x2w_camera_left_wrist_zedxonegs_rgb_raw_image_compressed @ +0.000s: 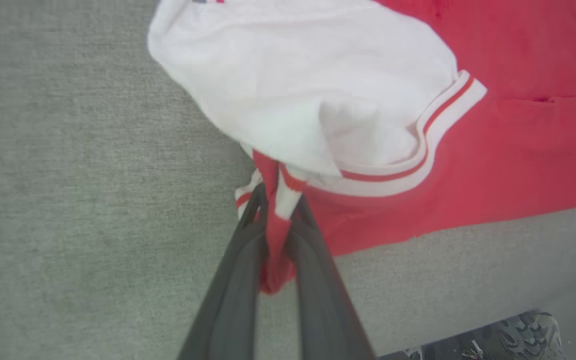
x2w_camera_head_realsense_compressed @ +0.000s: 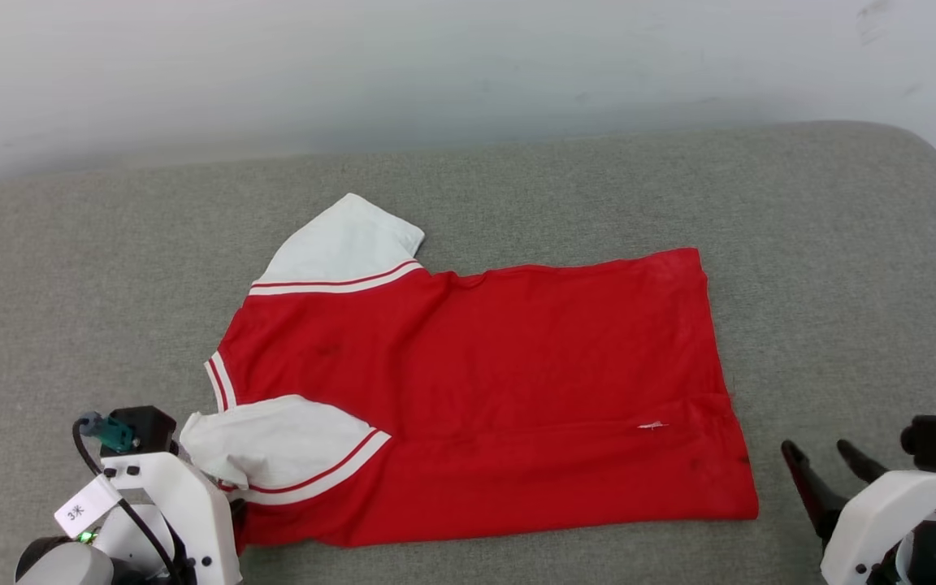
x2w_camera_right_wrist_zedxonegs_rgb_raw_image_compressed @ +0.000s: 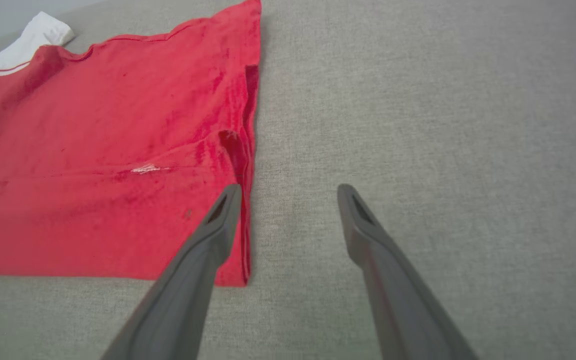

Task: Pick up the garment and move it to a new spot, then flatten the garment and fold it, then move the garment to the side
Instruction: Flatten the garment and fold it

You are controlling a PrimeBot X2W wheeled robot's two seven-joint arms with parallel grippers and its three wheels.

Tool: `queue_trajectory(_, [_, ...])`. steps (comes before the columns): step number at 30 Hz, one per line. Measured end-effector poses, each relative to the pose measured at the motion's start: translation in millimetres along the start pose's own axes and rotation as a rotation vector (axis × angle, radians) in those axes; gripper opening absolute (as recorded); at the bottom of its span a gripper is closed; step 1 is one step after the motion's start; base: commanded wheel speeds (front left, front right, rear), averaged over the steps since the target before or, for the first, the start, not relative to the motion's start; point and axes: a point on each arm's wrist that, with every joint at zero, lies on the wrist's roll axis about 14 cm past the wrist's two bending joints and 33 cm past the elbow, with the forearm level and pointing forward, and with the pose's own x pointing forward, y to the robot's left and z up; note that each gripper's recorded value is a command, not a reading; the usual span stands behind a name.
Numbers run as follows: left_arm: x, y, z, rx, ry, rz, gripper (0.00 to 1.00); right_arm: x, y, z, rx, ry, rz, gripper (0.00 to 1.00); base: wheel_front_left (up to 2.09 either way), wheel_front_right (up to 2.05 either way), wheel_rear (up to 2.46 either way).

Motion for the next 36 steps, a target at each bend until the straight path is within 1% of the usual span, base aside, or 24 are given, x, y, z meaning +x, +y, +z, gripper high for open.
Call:
queue_trajectory(6, [-3,0,13,0.025,-0.043,0.007,0.0,13,20,-39,-0.015,0.228,0.072,1.0,0.0,0.0,0.0])
queue_trajectory(12, [4,-2,16,0.026,-0.037,0.0,0.0,27,42,-66,-0.027,0.391,0.15,1.0,0.0,0.0,0.0])
queue_trajectory(16, [8,0,12,0.012,-0.021,0.005,0.0,28,50,-83,-0.05,0.495,0.186,1.0,0.0,0.0,0.0])
queue_trajectory(17, [8,0,11,0.011,-0.02,0.006,0.0,28,51,-85,-0.052,0.513,0.194,0.37,0.0,0.0,0.0])
queue_trajectory(18, [9,0,10,0.008,-0.017,0.005,0.0,29,53,-84,-0.053,0.518,0.202,0.0,0.0,0.0,0.0])
queue_trajectory(21, [8,-2,11,0.003,-0.028,0.001,0.0,30,54,-79,-0.06,0.503,0.21,0.0,0.0,0.0,0.0])
queue_trajectory(24, [2,-3,12,0.008,-0.05,0.001,0.0,28,54,-69,-0.071,0.459,0.215,0.0,0.0,0.0,0.0])
queue_trajectory(30, [-19,-8,5,0.015,-0.087,0.004,0.0,14,52,-48,-0.099,0.378,0.216,0.0,0.0,0.0,0.0])
queue_trajectory(36, [-44,-9,-18,-0.003,-0.094,0.019,0.0,-17,51,-55,-0.099,0.375,0.218,0.0,0.0,0.0,0.0])
